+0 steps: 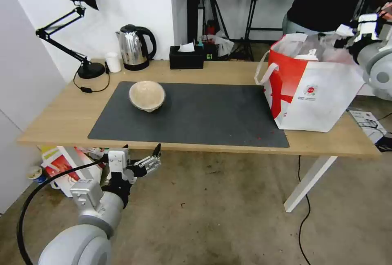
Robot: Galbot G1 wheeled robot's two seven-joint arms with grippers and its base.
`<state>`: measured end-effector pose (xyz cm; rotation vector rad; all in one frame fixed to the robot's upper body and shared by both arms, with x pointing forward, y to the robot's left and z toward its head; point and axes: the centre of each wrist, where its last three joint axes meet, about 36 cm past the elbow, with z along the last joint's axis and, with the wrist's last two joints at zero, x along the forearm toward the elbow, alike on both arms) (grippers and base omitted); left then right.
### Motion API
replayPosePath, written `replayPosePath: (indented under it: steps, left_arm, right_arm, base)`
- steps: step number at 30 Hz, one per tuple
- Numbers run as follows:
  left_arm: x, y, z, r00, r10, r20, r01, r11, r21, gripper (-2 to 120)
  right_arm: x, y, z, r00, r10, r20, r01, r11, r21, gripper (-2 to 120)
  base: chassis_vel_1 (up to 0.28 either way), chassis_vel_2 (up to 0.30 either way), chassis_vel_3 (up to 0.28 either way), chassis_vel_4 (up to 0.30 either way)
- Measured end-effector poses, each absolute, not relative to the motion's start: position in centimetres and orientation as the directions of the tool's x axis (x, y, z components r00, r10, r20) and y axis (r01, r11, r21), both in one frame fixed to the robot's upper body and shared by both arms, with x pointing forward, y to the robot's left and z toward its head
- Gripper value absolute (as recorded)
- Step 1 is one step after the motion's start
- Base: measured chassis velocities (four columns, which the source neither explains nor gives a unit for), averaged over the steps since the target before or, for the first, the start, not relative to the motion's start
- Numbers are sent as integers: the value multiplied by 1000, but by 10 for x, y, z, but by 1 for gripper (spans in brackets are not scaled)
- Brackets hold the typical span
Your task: Pick up the trash from the table and place it into the takeout bag.
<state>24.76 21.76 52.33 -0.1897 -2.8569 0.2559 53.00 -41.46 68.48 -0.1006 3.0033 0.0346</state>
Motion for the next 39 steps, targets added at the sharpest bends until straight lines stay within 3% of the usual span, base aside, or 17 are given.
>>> replayPosePath:
  steps: [2, 3, 7, 18, 28, 39]
  left_arm:
    - [248, 218, 523, -956, 153, 251, 106, 976, -190, 100]
    - [247, 218, 523, -955, 154, 252, 108, 977, -187, 100]
    - [247, 219, 523, -955, 150, 256, 106, 978, -179, 100]
    - [244, 221, 521, -956, 123, 266, 79, 982, -172, 100]
    - [241, 221, 518, -957, 99, 274, 53, 984, -169, 100]
    - [239, 221, 517, -957, 88, 277, 45, 986, -157, 100]
  right_arm:
    - [527, -411, 684, -982, -91, -164, -97, 995, 32, 100]
    - [519, -404, 681, -953, -162, -256, -180, 983, 46, 100]
    - [503, -392, 666, -880, -275, -388, -307, 952, 21, 100]
    - [458, -327, 647, -810, -327, -486, -430, 896, 114, 100]
    - [390, -252, 622, -817, -283, -502, -411, 897, 164, 100]
    - [325, -226, 548, -838, -258, -481, -341, 935, 94, 100]
  base:
    - [0, 0, 0, 0]
    - [0, 0, 0, 0]
    - [0, 0, 0, 0]
    - [0, 0, 0, 0]
    - [0, 0, 0, 0]
    - [0, 0, 0, 0]
